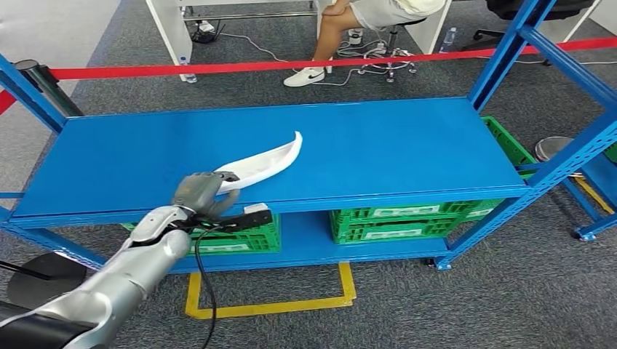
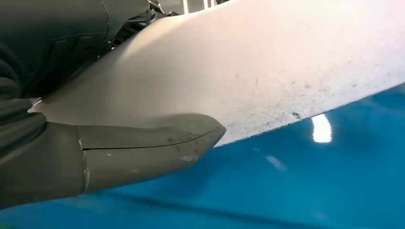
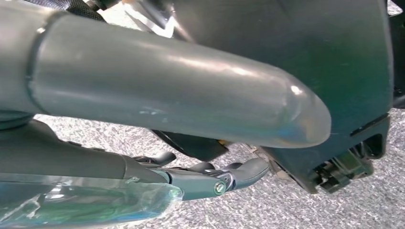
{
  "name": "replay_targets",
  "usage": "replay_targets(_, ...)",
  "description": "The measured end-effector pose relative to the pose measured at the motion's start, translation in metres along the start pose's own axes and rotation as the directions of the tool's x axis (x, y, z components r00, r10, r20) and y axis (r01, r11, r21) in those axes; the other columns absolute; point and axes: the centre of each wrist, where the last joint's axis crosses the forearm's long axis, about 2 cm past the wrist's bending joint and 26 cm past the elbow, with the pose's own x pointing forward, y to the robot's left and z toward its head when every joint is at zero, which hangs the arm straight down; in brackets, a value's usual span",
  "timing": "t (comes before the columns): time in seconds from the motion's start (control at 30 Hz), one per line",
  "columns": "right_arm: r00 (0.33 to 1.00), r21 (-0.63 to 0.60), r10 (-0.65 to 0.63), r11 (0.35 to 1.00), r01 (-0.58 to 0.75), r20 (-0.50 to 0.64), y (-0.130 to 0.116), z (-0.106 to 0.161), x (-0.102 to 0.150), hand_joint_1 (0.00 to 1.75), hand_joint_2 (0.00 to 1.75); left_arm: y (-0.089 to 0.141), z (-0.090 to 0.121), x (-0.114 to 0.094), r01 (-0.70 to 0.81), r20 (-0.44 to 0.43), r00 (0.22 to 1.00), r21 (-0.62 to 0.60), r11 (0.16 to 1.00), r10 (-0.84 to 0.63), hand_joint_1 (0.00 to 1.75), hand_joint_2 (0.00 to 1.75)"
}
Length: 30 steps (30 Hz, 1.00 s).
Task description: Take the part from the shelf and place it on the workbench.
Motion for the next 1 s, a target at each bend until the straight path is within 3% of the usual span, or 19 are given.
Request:
replay_targets(0.2, 0.999, -0.019, -0.026, 0.999, 0.026, 0.026, 0.011, 0.003, -0.011, 0.0, 0.0, -0.016, 0.054, 0.001, -0.122, 0.034, 0.992, 0.124, 0.985, 0.119, 1.43, 1.75)
replay_targets(0.43, 0.999, -0.221, 0.007, 0.975, 0.003, 0.042, 0.02, 0.002, -0.01, 0.0, 0.0, -0.016, 0.121, 0.001, -0.166, 0.071, 0.986, 0.25, 0.954, 0.153, 1.43, 1.75)
replay_targets(0.57, 1.0, -0.25, 0.006, 0.968, 0.0, 0.024, 0.022, 0.001, -0.008, 0.0, 0.0, -0.018, 0.152, 0.002, -0.183, 0.089, 0.982, 0.301, 0.936, 0.164, 1.43, 1.75)
replay_targets(0.7, 1.0, -0.216, -0.021, 0.976, 0.024, 0.018, 0.025, 0.001, -0.009, 0.0, 0.0, -0.016, 0.171, 0.003, -0.222, 0.124, 0.974, 0.375, 0.9, 0.189, 1.43, 1.75)
replay_targets(1.0, 0.998, -0.168, -0.065, 0.983, 0.069, 0.028, 0.029, 0.0, -0.006, 0.0, 0.0, -0.008, 0.189, -0.003, -0.28, 0.121, 0.96, 0.47, 0.837, 0.253, 1.43, 1.75)
